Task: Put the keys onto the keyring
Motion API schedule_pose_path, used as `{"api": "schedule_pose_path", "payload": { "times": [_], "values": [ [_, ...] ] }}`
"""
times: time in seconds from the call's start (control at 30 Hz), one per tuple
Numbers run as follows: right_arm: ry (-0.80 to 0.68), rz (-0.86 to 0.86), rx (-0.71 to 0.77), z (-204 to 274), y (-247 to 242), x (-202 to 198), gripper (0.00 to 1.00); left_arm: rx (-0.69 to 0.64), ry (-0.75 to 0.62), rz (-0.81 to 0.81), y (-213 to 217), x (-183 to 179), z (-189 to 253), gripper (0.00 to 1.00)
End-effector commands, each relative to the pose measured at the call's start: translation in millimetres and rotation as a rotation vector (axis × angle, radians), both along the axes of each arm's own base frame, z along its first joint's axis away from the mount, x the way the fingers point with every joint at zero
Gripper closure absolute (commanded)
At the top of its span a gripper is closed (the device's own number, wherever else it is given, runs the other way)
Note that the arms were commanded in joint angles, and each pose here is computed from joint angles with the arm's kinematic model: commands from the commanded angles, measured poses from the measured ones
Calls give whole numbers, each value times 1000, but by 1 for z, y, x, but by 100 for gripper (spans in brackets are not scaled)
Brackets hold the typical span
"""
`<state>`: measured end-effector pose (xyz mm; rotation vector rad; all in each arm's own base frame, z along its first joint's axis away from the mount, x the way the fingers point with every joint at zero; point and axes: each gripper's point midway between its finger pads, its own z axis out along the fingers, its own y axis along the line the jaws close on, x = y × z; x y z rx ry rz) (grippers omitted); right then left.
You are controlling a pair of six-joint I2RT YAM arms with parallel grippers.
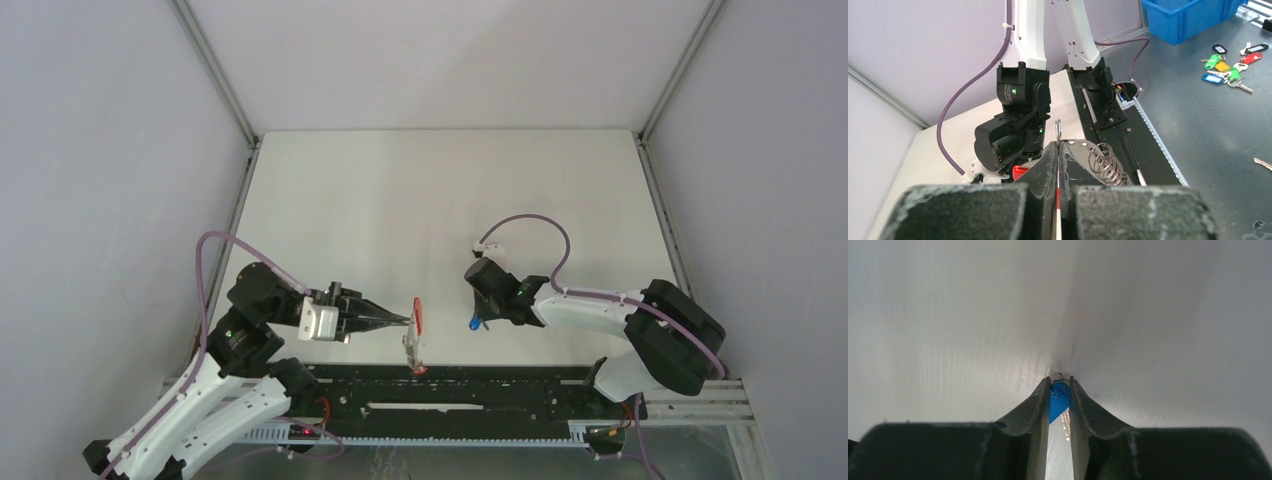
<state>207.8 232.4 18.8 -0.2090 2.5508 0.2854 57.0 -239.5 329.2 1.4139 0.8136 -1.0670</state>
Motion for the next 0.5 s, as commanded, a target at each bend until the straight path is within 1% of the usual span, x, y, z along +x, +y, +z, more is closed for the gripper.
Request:
{"api": "schedule_pose_path", "payload": {
  "times": [0.0,0.27,0.4,0.47],
  "values": [
    [-12,-18,-3,-3,-1,3,75,-50,-55,23,3,1,22,100],
    [-22,-12,4,0,0,5,81,-48,-50,18,3,-1,21,100],
    [-20,-13,3,0,0,5,91,-49,-52,21,4,0,22,100],
    [-19,-14,-3,-1,-1,4,99,-47,-49,21,4,0,21,100]
  ]
}}
